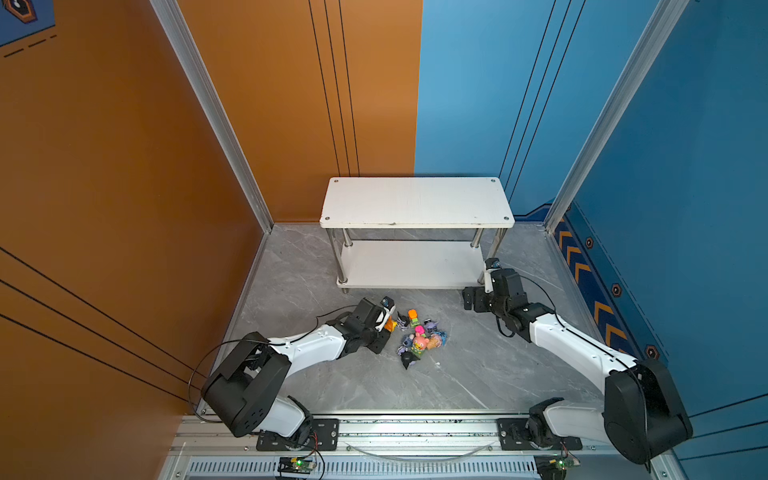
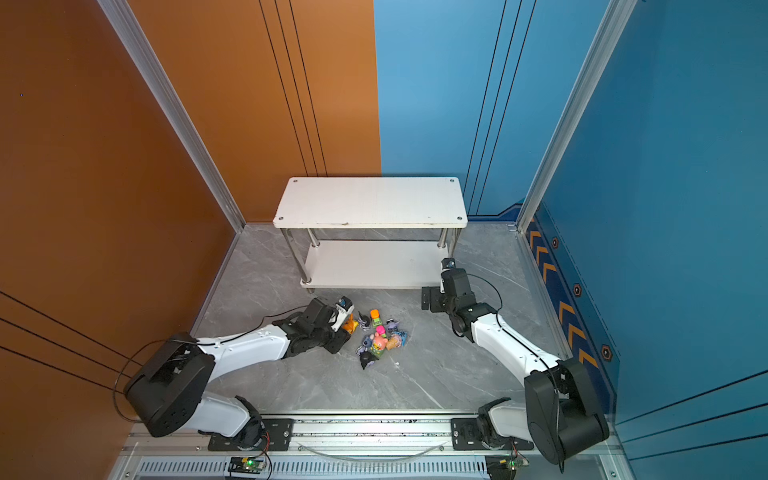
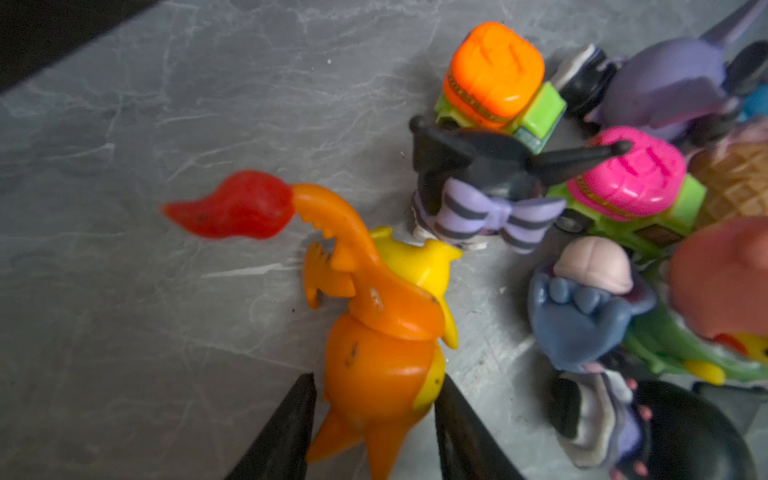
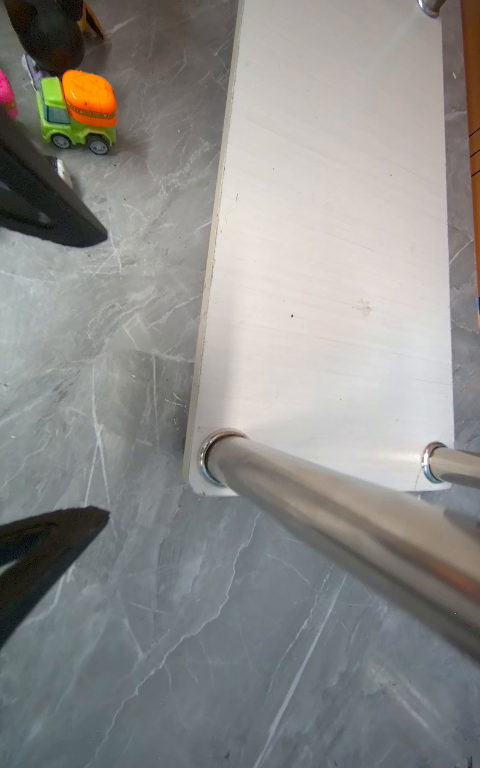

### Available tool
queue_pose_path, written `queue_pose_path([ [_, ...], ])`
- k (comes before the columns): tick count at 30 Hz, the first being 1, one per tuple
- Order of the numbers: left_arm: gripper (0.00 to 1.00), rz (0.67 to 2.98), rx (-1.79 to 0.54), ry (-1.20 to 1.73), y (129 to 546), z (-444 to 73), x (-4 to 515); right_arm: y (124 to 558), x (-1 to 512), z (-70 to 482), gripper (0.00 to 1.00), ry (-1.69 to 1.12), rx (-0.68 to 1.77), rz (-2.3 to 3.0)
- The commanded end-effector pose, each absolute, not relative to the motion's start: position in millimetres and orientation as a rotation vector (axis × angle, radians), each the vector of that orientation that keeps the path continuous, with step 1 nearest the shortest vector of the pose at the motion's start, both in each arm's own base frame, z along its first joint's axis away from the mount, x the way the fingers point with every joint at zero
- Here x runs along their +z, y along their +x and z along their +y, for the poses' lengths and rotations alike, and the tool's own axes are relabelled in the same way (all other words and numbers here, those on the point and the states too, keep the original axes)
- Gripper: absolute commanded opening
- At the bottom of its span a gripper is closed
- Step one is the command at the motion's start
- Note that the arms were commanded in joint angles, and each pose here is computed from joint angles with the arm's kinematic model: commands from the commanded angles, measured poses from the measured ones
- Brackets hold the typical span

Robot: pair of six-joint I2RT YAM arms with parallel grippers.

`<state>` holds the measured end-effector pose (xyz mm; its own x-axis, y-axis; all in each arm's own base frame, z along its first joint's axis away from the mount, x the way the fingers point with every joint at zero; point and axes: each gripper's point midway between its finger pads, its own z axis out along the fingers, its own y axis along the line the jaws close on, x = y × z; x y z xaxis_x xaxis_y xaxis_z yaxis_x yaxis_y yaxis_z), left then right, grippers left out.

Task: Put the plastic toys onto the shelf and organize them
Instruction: 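Lower the left gripper onto the black-and-purple witch figure and close it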

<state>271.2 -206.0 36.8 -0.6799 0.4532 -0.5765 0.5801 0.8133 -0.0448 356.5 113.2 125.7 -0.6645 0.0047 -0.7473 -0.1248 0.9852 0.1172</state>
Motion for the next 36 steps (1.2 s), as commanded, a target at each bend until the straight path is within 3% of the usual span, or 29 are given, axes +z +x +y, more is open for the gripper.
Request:
queue_pose_path([
  [1, 0.62, 2.382, -0.322, 0.754, 272, -207, 50, 359, 134, 120, 0.98, -0.123, 0.195, 2.287],
  [6, 0.84, 2.272, -0.351, 0.752, 265, -208, 75, 360, 129, 123, 0.99, -0.134, 0.190, 2.297],
  [12, 0.85, 2.131, -0.481, 0.744, 240, -223, 110, 360, 122, 127, 0.98, -0.147, 0.173, 2.314],
  [22, 0.85, 2.153, -0.332, 1.007, 197, -251, 93, 363, 120, 128, 0.99, -0.165, 0.151, 2.310],
  [36, 0.85, 2.202, -0.195, 1.019, 208, -265, 63, 376, 131, 145, 0.98, -0.150, 0.200, 2.338],
])
